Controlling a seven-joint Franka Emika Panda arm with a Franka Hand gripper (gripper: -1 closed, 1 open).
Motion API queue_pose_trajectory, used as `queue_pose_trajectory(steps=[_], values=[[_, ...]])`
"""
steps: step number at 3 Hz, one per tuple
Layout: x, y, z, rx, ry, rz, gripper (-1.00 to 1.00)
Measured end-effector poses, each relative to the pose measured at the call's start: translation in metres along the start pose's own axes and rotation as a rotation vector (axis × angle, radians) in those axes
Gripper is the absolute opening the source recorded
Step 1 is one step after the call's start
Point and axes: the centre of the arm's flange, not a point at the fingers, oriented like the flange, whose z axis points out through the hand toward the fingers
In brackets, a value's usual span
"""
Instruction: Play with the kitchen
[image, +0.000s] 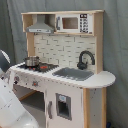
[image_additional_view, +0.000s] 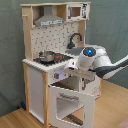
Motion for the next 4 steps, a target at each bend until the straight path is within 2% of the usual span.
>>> queue_pose_trajectory(steps=[1, 4], values=[[-0.001, -0.007, -0.011, -0.054, -0.042, -0.008, 1.0], [-0.006, -0.027, -0.054, -0.275, -0.192, -0.029, 1.0]])
